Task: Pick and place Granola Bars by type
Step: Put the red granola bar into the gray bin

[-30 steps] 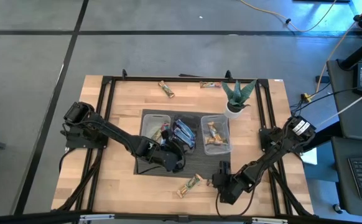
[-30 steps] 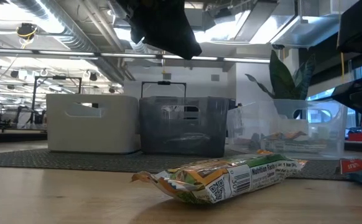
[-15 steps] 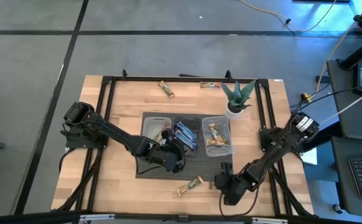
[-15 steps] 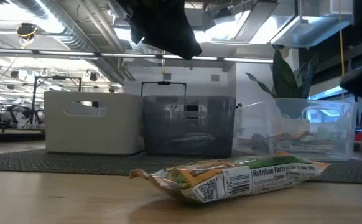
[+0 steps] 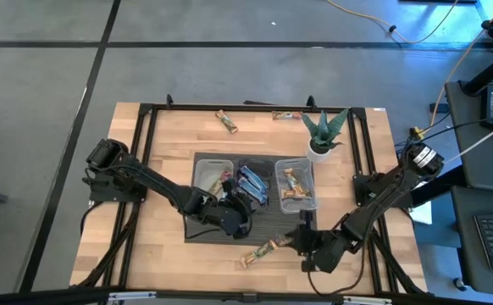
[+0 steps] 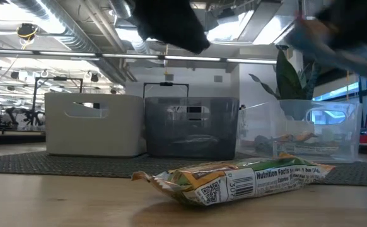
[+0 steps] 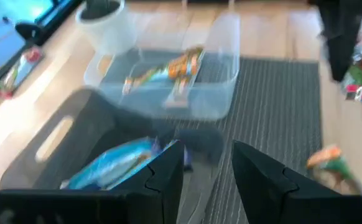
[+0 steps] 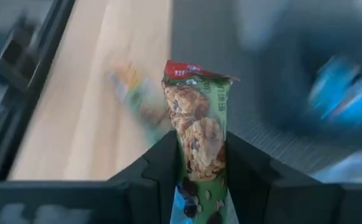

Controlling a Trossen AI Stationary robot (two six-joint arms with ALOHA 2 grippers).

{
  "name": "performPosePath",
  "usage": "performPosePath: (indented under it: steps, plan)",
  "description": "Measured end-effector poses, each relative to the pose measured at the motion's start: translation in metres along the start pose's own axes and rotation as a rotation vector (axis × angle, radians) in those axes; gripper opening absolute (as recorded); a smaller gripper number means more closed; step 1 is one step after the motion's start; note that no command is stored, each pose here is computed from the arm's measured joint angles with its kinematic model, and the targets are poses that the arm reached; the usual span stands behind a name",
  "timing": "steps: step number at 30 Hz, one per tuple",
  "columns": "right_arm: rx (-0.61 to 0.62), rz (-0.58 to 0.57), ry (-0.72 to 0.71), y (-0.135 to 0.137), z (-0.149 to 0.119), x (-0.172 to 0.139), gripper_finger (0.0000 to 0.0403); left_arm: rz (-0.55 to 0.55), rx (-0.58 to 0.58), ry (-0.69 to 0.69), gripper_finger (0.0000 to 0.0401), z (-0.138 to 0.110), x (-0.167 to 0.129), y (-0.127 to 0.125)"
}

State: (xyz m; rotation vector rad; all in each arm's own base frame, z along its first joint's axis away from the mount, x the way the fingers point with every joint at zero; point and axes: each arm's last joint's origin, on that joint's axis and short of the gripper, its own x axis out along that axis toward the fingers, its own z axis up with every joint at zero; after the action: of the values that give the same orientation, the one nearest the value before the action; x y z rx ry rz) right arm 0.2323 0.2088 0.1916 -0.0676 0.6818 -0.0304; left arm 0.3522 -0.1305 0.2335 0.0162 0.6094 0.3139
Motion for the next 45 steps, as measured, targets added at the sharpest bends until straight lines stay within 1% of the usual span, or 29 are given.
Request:
performPosePath:
  steps: [2, 4, 7, 10, 14, 16, 19, 22, 24, 27, 32, 38, 42, 45]
  plan:
    - [-0.051, -0.064, -0.09, -0.003, 0.009, -0.006, 0.0123, -0.015, -0.002, -0.052, 0.0127, 0.004, 0.003, -0.004]
    - [-0.098, -0.12, -0.168, -0.006, 0.018, -0.013, 0.0123, -0.018, 0.02, -0.109, 0.0127, 0.007, 0.009, -0.009]
    - [-0.156, -0.169, -0.259, -0.01, 0.032, -0.025, 0.0123, -0.046, 0.056, -0.192, 0.0127, 0.008, 0.021, -0.018]
    - [-0.182, -0.165, -0.344, -0.011, 0.045, -0.035, 0.0123, -0.113, 0.089, -0.239, 0.0128, 0.003, 0.039, -0.028]
    - [-0.21, -0.159, -0.443, -0.009, 0.058, -0.042, 0.0123, -0.224, 0.065, -0.328, 0.0139, -0.001, 0.062, -0.035]
    - [-0.224, -0.133, -0.472, -0.008, 0.062, -0.044, 0.0123, -0.286, 0.052, -0.37, 0.0151, -0.002, 0.071, -0.036]
    - [-0.226, -0.084, -0.49, -0.006, 0.063, -0.044, 0.0123, -0.382, 0.049, -0.441, 0.0177, 0.001, 0.076, -0.036]
    - [-0.224, -0.082, -0.493, -0.006, 0.064, -0.044, 0.0123, -0.487, 0.112, -0.459, 0.0206, 0.003, 0.076, -0.037]
    - [-0.231, -0.084, -0.5, -0.006, 0.065, -0.045, 0.0123, -0.529, 0.127, -0.485, 0.0221, 0.005, 0.075, -0.037]
    - [-0.228, -0.084, -0.534, -0.005, 0.068, -0.047, 0.0123, -0.526, 0.106, -0.552, 0.0233, 0.012, 0.071, -0.036]
    - [-0.238, -0.091, -0.583, -0.005, 0.074, -0.05, 0.0123, -0.446, 0.079, -0.623, 0.0236, 0.018, 0.069, -0.034]
    - [-0.251, -0.102, -0.59, -0.005, 0.075, -0.051, 0.0123, -0.427, 0.12, -0.681, 0.0235, 0.021, 0.066, -0.033]
    - [-0.25, -0.106, -0.611, -0.005, 0.077, -0.052, 0.0123, -0.426, 0.124, -0.678, 0.0235, 0.021, 0.066, -0.034]
    - [-0.256, -0.108, -0.611, -0.005, 0.077, -0.052, 0.0123, -0.43, 0.103, -0.674, 0.0233, 0.021, 0.066, -0.034]
